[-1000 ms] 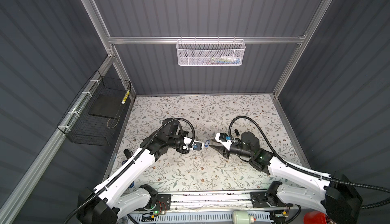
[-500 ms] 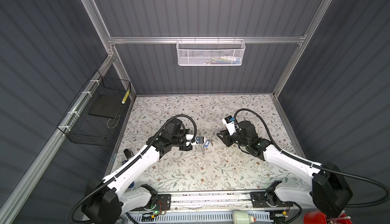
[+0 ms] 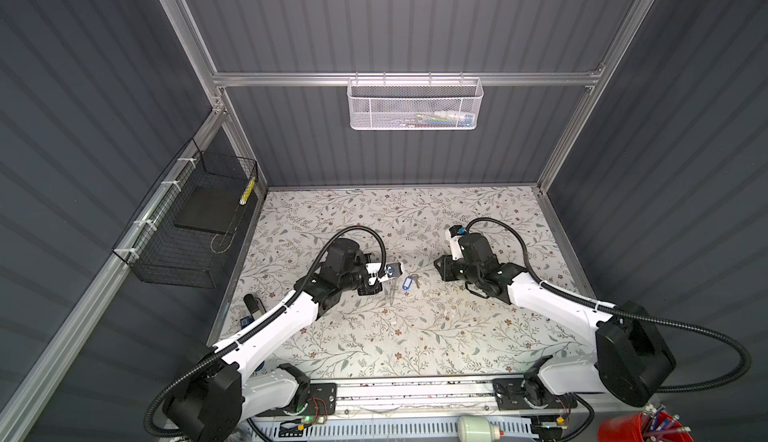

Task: Put the keys on the keyring
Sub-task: 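Move the right gripper over the blue-tagged keys on the table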

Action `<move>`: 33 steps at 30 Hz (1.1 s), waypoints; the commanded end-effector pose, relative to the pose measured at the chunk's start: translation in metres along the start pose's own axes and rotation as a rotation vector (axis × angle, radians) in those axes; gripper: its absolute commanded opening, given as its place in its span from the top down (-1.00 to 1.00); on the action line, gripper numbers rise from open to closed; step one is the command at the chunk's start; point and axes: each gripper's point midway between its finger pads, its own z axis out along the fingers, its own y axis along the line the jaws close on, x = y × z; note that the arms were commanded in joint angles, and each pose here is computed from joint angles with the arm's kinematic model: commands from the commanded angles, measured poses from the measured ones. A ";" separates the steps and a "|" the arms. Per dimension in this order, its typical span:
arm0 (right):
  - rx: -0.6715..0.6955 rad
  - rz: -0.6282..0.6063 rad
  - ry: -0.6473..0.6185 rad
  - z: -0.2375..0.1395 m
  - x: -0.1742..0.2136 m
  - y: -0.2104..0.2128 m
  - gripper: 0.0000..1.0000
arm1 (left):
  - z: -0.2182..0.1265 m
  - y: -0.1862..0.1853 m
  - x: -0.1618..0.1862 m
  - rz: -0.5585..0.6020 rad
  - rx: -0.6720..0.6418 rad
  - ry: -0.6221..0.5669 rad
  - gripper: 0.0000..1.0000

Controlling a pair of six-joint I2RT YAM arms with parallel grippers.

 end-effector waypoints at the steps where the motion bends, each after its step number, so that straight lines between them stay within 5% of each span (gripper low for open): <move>1: 0.044 0.045 -0.016 -0.005 0.004 -0.010 0.36 | 0.000 0.007 -0.003 -0.032 -0.042 -0.026 1.00; 4: 0.052 0.054 -0.045 -0.010 0.003 -0.013 0.25 | -0.002 0.005 -0.003 -0.038 -0.041 -0.036 1.00; 19: 0.149 0.005 0.026 0.004 0.001 -0.015 0.33 | -0.012 0.005 0.003 -0.037 -0.086 -0.011 1.00; 26: -0.080 -0.323 0.081 0.026 0.000 0.027 0.47 | -0.014 0.011 0.007 -0.048 -0.105 0.003 1.00; 33: -0.208 -0.649 0.260 0.054 0.010 0.049 0.38 | -0.015 0.008 0.005 -0.042 -0.090 -0.022 1.00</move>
